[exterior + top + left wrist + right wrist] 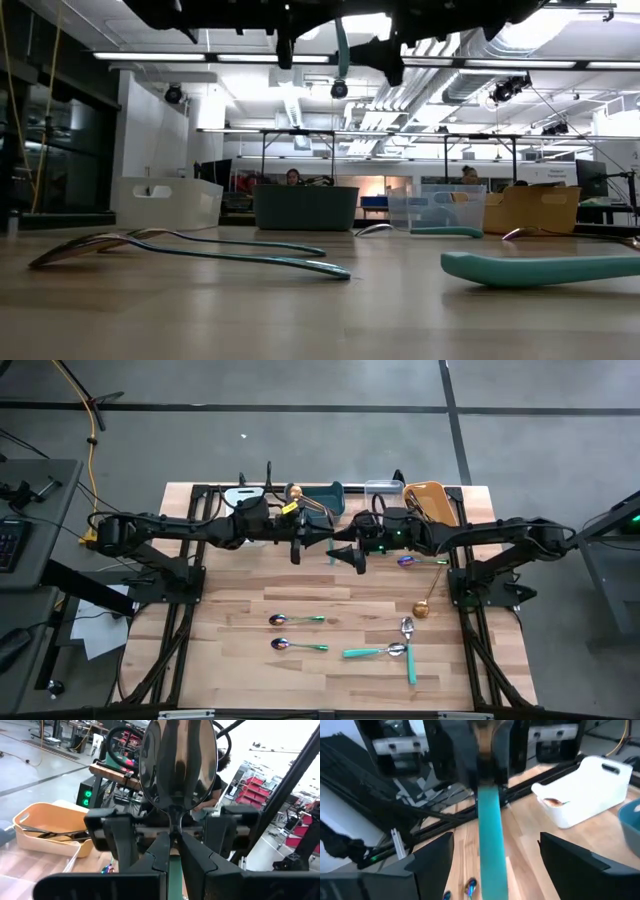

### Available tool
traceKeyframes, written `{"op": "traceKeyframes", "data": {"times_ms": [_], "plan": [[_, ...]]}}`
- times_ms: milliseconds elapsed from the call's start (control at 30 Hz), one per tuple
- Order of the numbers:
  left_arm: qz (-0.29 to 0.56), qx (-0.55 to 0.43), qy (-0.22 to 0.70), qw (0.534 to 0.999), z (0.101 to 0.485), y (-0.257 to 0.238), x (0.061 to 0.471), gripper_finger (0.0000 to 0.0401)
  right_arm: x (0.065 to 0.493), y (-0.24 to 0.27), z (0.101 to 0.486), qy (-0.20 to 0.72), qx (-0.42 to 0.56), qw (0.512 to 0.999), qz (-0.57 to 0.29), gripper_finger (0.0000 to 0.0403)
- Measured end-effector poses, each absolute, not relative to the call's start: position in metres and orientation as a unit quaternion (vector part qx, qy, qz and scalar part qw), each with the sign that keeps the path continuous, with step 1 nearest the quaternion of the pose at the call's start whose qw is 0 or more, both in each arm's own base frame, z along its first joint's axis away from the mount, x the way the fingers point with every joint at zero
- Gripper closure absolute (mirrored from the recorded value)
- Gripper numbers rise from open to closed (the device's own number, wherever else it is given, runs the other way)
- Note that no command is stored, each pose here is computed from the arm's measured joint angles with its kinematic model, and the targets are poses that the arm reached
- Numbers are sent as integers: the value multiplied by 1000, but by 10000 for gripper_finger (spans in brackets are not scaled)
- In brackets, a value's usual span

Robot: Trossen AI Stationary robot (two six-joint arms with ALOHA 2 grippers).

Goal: Sort silverware by color (type)
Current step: Put the light blue spoon into the transparent bin

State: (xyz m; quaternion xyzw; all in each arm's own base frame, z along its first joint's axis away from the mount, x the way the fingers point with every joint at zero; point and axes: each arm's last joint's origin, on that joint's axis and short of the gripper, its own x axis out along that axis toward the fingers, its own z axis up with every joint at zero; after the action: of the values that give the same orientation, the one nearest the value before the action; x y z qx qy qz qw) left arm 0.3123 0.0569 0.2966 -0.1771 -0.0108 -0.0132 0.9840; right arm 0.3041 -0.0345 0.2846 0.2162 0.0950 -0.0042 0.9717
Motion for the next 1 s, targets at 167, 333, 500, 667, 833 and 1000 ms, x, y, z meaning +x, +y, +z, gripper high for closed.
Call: {"op": "traceKeyframes", "data": {"times_ms": [167,333,500,667,833,1000], "plan": [[-14,-175,-22,984,299,57,312,385,308,-35,279,105,229,968,-4,144],[-7,-177,-15,984,297,57,312,385,310,-35,275,108,253,961,-7,205],[0,-180,-10,984,296,58,312,382,310,-35,275,114,258,960,-2,313],[3,-184,-6,983,295,59,312,331,308,-35,274,125,263,957,15,339],[14,-195,8,981,301,64,302,286,297,-40,282,136,245,960,11,339],[29,-200,49,978,310,71,279,264,271,-48,291,173,224,959,-16,339]]}}
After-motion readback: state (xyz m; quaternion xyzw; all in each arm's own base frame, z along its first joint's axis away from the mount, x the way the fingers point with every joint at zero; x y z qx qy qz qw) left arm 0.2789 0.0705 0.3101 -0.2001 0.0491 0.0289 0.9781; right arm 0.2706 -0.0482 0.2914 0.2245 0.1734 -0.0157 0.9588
